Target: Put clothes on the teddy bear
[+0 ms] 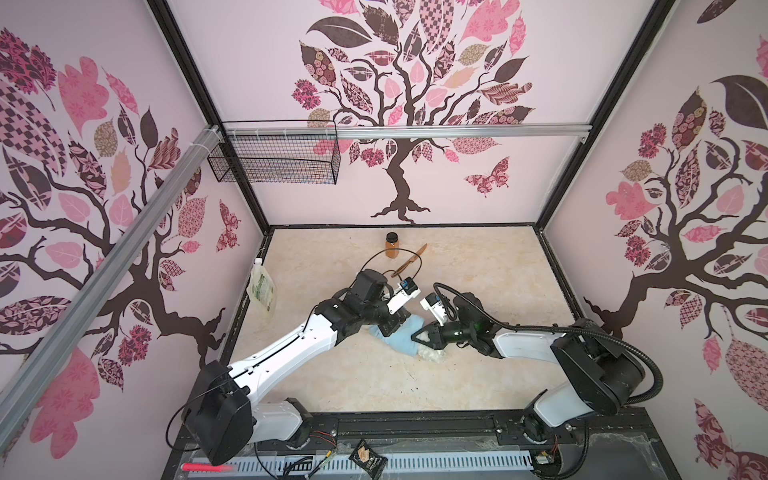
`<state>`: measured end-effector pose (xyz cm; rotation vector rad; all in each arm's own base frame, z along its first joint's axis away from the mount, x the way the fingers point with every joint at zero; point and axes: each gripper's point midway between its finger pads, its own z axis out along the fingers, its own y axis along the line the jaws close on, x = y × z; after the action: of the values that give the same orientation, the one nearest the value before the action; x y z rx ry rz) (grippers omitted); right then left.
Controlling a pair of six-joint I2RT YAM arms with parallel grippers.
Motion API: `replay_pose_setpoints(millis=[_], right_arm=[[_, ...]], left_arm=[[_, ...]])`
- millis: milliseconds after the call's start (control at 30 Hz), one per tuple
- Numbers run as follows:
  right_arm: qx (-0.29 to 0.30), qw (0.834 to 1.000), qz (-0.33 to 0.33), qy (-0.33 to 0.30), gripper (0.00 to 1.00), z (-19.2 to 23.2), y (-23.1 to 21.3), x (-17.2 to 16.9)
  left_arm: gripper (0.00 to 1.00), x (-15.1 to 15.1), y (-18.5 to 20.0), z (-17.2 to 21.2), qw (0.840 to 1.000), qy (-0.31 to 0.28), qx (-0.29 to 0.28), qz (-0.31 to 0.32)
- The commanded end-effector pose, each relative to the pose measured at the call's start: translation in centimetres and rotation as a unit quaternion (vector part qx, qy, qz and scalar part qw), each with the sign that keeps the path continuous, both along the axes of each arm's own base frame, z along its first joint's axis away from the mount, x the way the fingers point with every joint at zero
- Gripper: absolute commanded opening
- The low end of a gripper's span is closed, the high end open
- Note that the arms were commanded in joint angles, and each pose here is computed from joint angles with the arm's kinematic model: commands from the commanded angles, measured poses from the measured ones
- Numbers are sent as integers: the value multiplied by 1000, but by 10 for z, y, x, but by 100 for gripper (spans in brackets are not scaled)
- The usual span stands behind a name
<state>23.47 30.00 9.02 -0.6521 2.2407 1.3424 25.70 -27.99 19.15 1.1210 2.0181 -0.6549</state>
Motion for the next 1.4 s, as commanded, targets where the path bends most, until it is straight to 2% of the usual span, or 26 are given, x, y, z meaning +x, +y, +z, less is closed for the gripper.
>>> replay_pose_setpoints(millis=[0, 100, 200, 267, 300, 333, 433, 500, 667, 800, 867, 1000, 1100, 1367], right_arm=[[-78, 995, -44, 48, 9, -42, -23, -2], [-105, 991, -61, 49, 11, -51, -31, 1], [-129, 987, -78, 46, 12, -56, -38, 6], [-142, 985, -88, 39, 15, -57, -42, 10], [-146, 984, -93, 33, 17, -55, -43, 13], [-147, 984, -96, 24, 20, -51, -43, 15], [-132, 987, -96, -13, 31, -30, -41, 22], [-114, 988, -90, -46, 39, -11, -37, 24], [-79, 982, -86, -147, 54, 39, -31, 25], [-77, 967, -76, -232, 65, 66, -22, 16], [-74, 961, -77, -256, 75, 75, -19, 14], [-70, 942, -85, -316, 83, 94, -14, 13], [-72, 924, -77, -367, 84, 109, -5, 7], [7, 911, -29, -411, 79, 125, 29, -10]], left_arm=[[0, 12, -4, 75, 983, -15, -180, 25], [0, 19, 10, 88, 968, 5, -242, 64], [0, 35, 33, 95, 940, 38, -317, 119], [0, 42, 45, 92, 925, 59, -344, 152], [0, 42, 46, 87, 927, 62, -337, 154], [0, 39, 45, 79, 936, 58, -312, 149], [0, 26, 38, 47, 967, 44, -207, 144], [0, 20, 36, 30, 974, 41, -169, 144], [0, 19, 34, 12, 968, 73, -177, 164], [0, 20, 29, 9, 963, 91, -185, 171], [0, 20, 27, 7, 963, 98, -185, 171], [0, 19, 25, 6, 962, 107, -187, 170], [0, 19, 24, 7, 960, 114, -191, 171], [0, 17, 20, 14, 954, 138, -202, 175]])
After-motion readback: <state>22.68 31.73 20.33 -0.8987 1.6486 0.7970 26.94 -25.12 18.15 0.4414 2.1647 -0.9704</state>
